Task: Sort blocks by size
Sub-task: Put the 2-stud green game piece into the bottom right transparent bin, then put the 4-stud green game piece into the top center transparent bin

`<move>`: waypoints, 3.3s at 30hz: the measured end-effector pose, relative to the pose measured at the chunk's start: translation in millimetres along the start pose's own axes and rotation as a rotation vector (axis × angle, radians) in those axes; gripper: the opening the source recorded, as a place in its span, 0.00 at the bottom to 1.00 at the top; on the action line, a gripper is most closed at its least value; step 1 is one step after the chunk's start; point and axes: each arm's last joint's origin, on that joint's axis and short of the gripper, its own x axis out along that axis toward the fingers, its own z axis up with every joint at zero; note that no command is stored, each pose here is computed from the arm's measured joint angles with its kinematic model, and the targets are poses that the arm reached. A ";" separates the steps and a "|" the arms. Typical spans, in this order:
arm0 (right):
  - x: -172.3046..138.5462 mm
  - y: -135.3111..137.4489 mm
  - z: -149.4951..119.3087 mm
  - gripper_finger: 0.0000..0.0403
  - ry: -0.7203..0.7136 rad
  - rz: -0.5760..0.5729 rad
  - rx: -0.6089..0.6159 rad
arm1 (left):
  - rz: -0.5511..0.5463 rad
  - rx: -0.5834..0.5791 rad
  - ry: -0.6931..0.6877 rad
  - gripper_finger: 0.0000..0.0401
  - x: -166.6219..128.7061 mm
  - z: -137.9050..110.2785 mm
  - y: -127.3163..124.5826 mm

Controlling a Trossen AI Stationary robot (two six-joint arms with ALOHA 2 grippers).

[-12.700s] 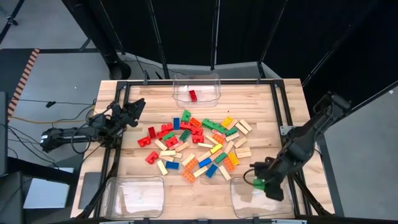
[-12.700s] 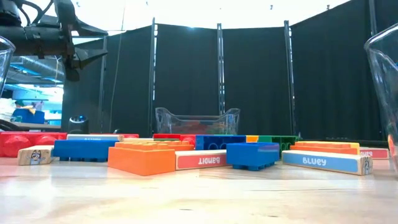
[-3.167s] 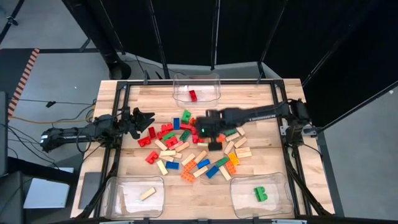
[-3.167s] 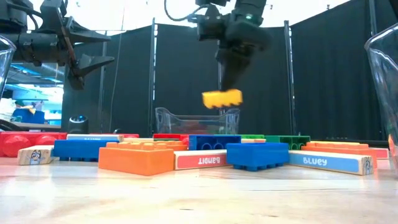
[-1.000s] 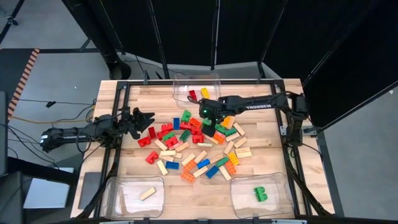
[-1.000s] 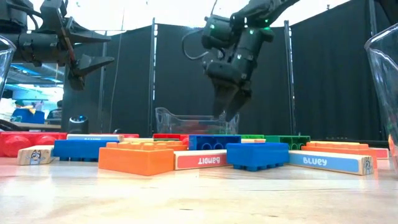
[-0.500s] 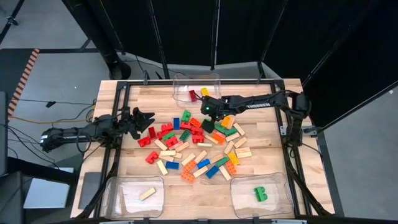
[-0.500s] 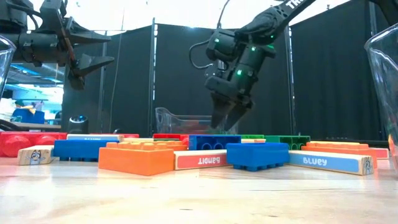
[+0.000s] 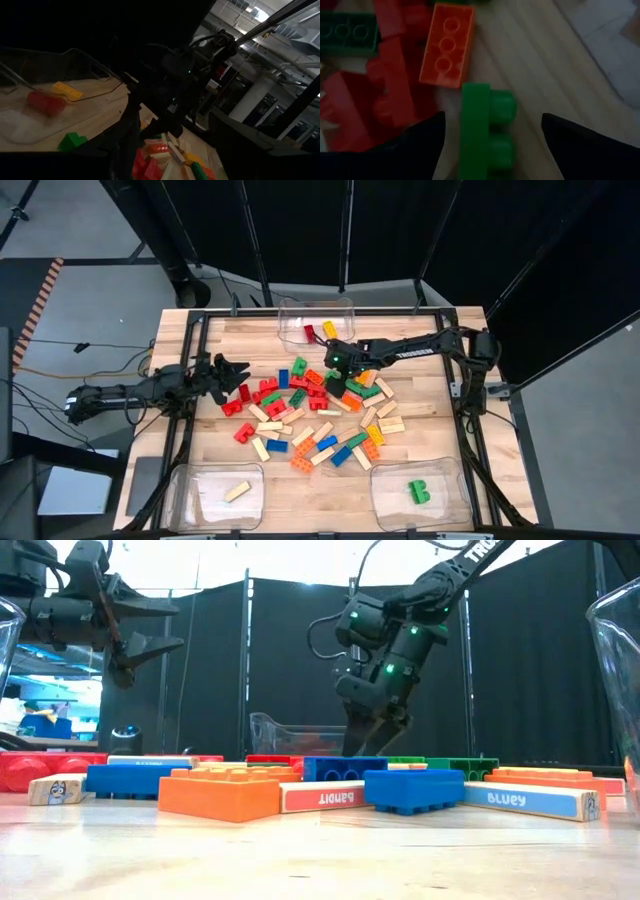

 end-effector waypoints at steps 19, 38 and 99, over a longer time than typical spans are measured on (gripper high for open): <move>7.0 9.8 9.5 0.44 0.135 -0.092 0.069 | -0.002 -0.004 -0.004 0.61 0.2 0.4 -0.3; -190.0 128.4 -38.8 0.44 0.175 0.050 0.014 | -0.001 -0.004 -0.002 0.61 0.2 0.2 -0.2; -93.4 26.1 -50.5 0.70 0.328 -0.099 -0.571 | 0.015 0.002 0.027 0.61 0.4 -2.5 1.5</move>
